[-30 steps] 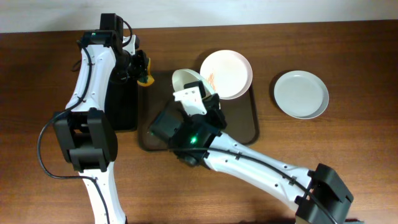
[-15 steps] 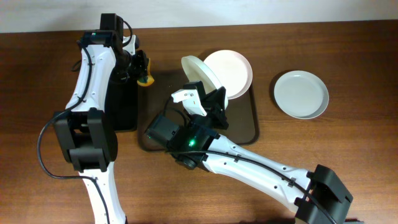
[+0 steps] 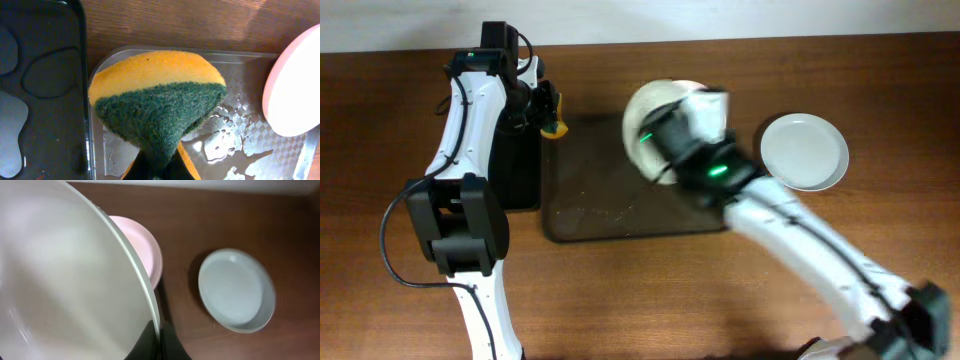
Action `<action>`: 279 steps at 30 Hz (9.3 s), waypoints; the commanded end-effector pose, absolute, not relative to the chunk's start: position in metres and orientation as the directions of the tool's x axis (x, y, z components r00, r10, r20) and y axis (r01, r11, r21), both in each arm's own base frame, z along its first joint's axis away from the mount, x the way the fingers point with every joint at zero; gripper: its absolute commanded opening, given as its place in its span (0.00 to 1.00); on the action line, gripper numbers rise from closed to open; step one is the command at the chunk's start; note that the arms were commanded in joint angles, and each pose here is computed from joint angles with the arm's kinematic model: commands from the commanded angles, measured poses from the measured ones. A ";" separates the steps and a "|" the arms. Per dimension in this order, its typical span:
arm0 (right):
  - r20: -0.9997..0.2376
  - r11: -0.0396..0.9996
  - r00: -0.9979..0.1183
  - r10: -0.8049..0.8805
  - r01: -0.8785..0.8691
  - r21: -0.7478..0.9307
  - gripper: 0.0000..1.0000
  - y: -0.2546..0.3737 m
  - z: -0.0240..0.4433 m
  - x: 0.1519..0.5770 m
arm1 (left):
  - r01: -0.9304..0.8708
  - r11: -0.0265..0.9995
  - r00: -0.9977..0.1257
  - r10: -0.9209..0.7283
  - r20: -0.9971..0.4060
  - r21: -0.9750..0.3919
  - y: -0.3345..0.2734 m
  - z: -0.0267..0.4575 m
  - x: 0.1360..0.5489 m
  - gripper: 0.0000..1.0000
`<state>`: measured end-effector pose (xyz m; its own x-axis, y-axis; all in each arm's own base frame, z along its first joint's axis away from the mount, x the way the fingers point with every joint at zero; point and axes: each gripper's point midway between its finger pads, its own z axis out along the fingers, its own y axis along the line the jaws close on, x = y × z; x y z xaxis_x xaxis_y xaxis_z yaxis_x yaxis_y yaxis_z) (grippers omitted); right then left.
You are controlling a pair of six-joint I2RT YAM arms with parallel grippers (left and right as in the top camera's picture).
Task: Clean dirty plates on tray and stack at the side
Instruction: 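Set the white plate onto the blue-grey plate and open right gripper, then grasp the last white plate rim with right gripper, drag to tray center, then hold the white plate steady at tray center with the right gripper, then move the sponge toward the white plate with the left gripper, then scrub the white plate with the sponge in the left gripper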
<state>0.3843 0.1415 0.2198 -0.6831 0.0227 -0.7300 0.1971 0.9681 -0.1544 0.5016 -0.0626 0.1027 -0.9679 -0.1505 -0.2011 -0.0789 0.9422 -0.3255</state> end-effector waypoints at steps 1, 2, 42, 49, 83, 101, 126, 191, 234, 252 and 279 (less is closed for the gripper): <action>-0.591 0.971 -0.770 0.239 0.193 0.142 0.04 0.117 0.216 0.390 | -0.068 0.945 -0.967 -0.141 -0.212 -0.319 -0.064 0.104 0.504 0.00; -0.559 0.959 -0.779 0.283 0.218 0.180 0.04 0.104 0.213 0.393 | -0.067 0.946 -0.967 -0.140 -0.212 -0.319 -0.065 0.104 0.504 0.01; -0.227 0.855 -0.838 0.497 0.427 0.295 0.70 -0.049 0.110 0.439 | -0.055 0.955 -0.968 -0.122 -0.217 -0.292 -0.070 0.102 0.503 0.01; -0.311 0.890 -0.854 0.418 0.316 0.328 0.68 0.051 0.125 0.470 | -0.050 0.955 -0.969 -0.117 -0.217 -0.291 -0.072 0.102 0.503 0.00; -0.175 0.947 -0.932 0.318 0.302 0.110 0.23 0.142 0.047 0.432 | -0.067 0.956 -0.982 -0.113 -0.150 -0.284 -0.074 0.069 0.501 0.00; -0.150 0.917 -0.904 0.399 0.390 0.088 0.39 0.129 0.010 0.444 | -0.067 0.956 -0.982 -0.113 -0.150 -0.284 -0.074 0.069 0.501 0.01; -0.213 0.976 -0.965 -0.156 -0.184 0.121 0.61 0.220 0.106 0.415 | -0.067 0.956 -0.982 -0.113 -0.150 -0.284 -0.074 0.069 0.501 0.00; -0.015 0.941 -0.959 0.283 0.275 0.197 0.04 0.187 -0.009 0.411 | 0.102 0.957 -0.982 0.054 -0.179 -0.273 -0.122 0.069 0.493 0.00; 0.001 0.885 -0.988 0.153 0.138 0.444 0.04 0.206 -0.014 0.417 | 0.467 0.809 -0.813 0.551 0.187 -0.356 -0.197 -0.012 0.374 0.01; -0.004 0.890 -0.988 0.156 0.138 0.435 0.04 0.205 -0.015 0.418 | -0.127 0.918 -0.984 -0.164 0.068 0.375 -0.075 -0.056 0.428 0.01; -0.013 0.890 -0.988 0.157 0.136 0.435 0.04 0.205 -0.015 0.419 | 0.049 0.985 -0.999 0.048 0.009 0.167 -0.117 -0.069 0.461 0.00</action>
